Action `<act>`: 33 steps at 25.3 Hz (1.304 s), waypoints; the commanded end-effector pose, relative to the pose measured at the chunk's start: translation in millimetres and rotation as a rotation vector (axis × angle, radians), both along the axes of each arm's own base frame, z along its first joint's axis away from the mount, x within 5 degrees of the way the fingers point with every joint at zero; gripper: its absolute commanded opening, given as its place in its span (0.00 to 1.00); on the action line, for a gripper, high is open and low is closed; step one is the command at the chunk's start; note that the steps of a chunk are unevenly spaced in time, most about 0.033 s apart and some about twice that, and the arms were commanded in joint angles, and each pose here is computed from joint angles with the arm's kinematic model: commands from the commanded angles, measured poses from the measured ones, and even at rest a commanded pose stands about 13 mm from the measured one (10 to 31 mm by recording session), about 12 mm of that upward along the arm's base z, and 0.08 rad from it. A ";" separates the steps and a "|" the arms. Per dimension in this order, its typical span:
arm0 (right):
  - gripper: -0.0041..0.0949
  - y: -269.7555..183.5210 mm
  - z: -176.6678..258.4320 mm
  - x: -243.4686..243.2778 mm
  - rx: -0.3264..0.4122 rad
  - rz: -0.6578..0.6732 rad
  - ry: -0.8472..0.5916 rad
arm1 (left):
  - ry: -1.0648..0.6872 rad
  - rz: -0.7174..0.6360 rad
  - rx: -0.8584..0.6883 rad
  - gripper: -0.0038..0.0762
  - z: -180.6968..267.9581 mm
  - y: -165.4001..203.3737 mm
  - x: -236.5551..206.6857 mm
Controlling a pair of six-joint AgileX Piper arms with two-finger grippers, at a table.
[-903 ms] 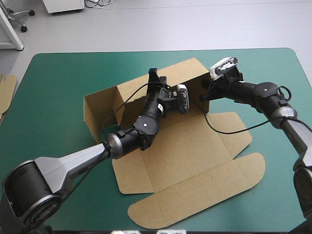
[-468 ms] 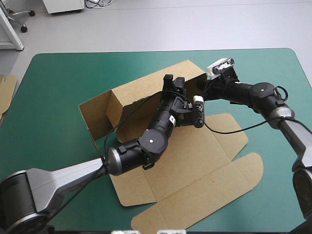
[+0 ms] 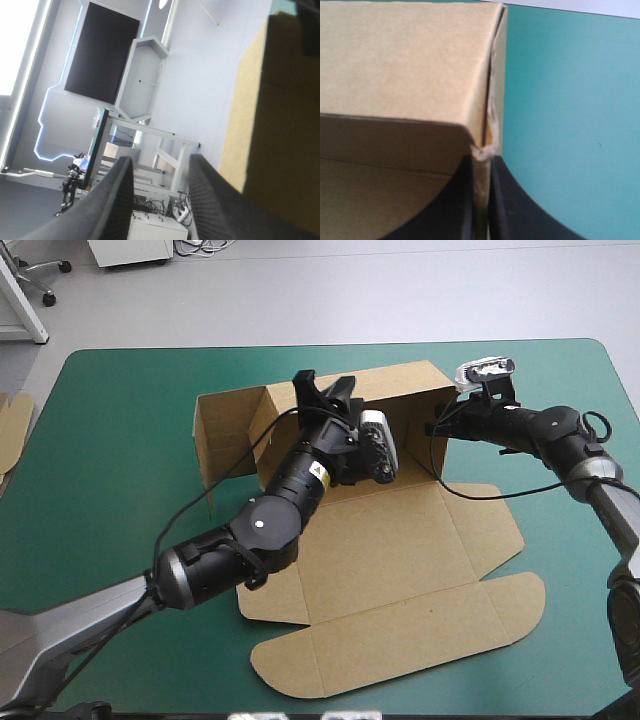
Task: Fold the box
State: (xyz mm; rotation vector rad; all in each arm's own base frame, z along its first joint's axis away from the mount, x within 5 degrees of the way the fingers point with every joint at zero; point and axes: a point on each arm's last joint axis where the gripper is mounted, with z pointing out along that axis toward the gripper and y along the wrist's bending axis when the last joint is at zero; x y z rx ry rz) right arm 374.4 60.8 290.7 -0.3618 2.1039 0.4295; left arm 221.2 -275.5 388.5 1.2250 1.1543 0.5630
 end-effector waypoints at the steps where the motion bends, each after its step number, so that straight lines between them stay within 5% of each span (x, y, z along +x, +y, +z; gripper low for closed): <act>1: 0.01 -7.5 27.9 -5.8 0.035 -0.049 -0.036 | -0.128 0.069 -0.078 0.35 46.1 38.4 2.0; 11: 0.01 -9.5 27.8 -9.3 0.025 -0.074 0.056 | -0.193 0.421 -0.327 0.34 88.3 176.7 47.2; 23: 0.01 -13.0 81.1 -6.8 -0.030 -0.088 0.050 | -0.034 0.827 -0.723 0.34 71.5 305.3 64.7; 29: 0.01 -15.9 110.9 -11.4 -0.058 -0.107 0.063 | 0.301 1.254 -0.721 0.34 6.7 352.9 75.5; 33: 0.01 -18.5 128.2 -15.5 -0.049 -0.142 0.079 | 0.491 1.315 -0.867 0.34 -32.7 365.9 73.3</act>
